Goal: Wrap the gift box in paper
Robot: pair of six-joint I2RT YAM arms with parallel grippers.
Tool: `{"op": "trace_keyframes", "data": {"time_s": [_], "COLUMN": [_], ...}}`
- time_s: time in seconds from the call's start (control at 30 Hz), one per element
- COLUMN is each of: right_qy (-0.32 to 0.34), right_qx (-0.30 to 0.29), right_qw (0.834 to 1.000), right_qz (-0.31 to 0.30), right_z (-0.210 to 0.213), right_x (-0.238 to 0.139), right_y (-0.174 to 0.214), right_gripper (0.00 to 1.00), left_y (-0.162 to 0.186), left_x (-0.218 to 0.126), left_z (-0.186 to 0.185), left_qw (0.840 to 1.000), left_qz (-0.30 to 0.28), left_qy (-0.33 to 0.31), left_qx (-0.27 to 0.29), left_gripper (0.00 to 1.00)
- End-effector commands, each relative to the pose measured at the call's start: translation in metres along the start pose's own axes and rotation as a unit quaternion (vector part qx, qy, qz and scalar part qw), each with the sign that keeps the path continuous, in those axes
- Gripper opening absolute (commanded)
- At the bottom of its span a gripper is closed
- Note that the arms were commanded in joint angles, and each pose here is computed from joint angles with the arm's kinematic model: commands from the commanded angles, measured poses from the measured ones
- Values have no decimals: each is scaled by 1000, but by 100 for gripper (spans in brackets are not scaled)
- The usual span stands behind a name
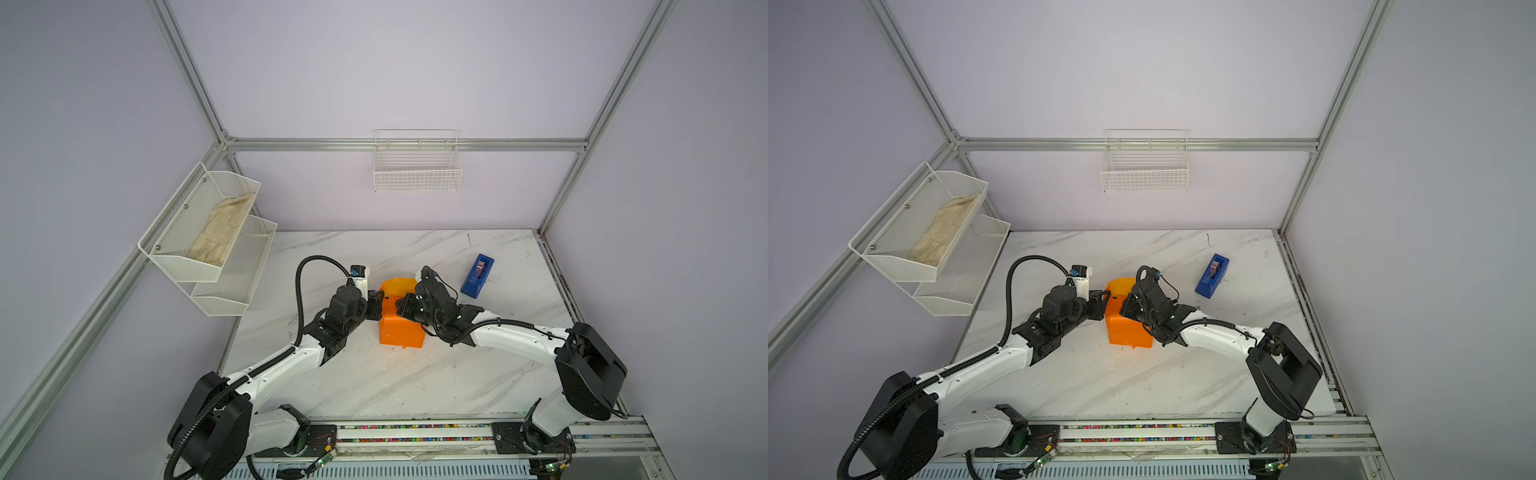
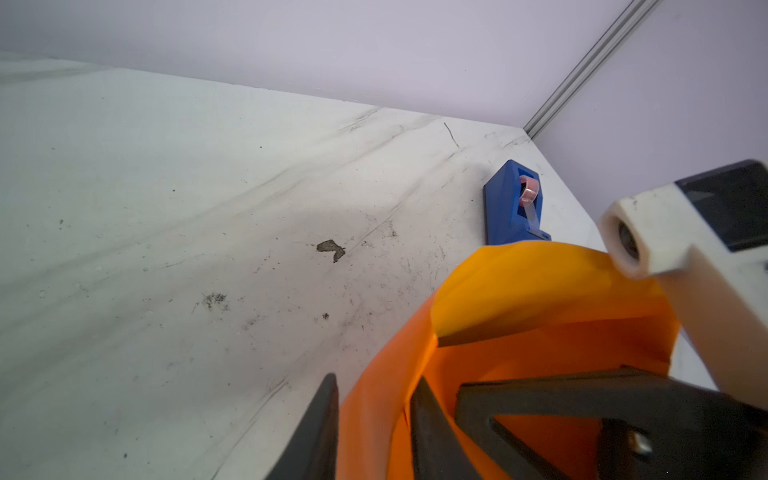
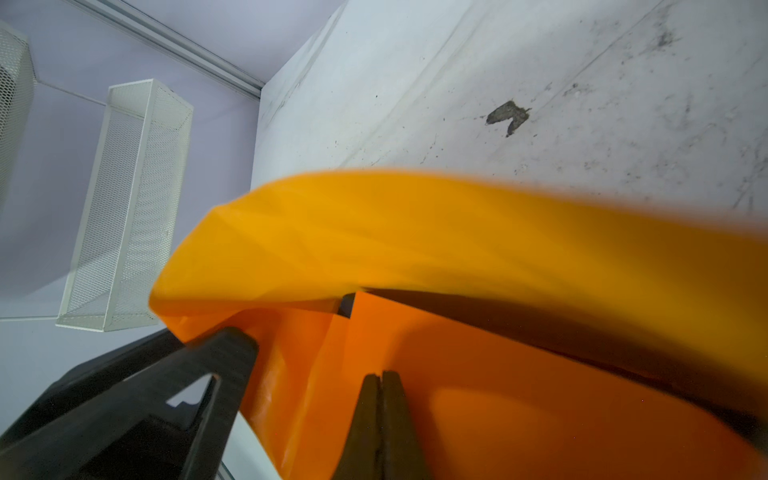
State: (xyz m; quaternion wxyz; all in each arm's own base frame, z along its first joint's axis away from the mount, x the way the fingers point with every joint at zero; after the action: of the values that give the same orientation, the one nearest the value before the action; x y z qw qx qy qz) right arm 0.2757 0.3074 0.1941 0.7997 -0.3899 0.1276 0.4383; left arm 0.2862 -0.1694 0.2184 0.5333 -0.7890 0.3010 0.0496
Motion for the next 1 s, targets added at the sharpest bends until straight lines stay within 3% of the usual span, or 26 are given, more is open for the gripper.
{"op": "trace_keyframes", "data": {"time_s": [0.0, 0.3, 0.47, 0.6, 0.97], "right_qy": [75, 74, 73, 73, 73], "right_qx": [8, 11, 12, 12, 12], "right_qw": [996, 997, 997, 996, 996], "right_qz": [36, 34, 38, 39, 41], "right_z": [-37, -35, -35, -35, -36], "right_x": [11, 10, 12, 12, 14], "right_y": [21, 20, 20, 21, 22], "right_gripper": [0, 0, 0, 0, 0], "left_y": [-34, -4, 21, 37, 41], "left_x": [-21, -21, -9, -4, -1], "left_z": [-8, 32, 33, 37, 10], "left_qw": [998, 996, 993, 990, 992], "left_qz": [-58, -20, 28, 36, 26], "left_qy": [8, -35, -5, 7, 52], "left_qx": [-21, -84, -114, -138, -114], "left_gripper": [33, 37, 37, 39, 42]}}
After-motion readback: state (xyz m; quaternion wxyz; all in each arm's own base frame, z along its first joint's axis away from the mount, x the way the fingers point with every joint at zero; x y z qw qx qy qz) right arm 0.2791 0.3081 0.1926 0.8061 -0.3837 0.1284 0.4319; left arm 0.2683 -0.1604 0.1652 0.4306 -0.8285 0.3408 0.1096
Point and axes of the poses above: each gripper's point midway between its finger pads, its own x axis out along the fingers, its own z axis along the line the jaws close on, y = z × x, the point moved 7 cm from there along -x, back along the fingers, and after that the axes turned 5 degrees about -x, right-handed, at the moved point
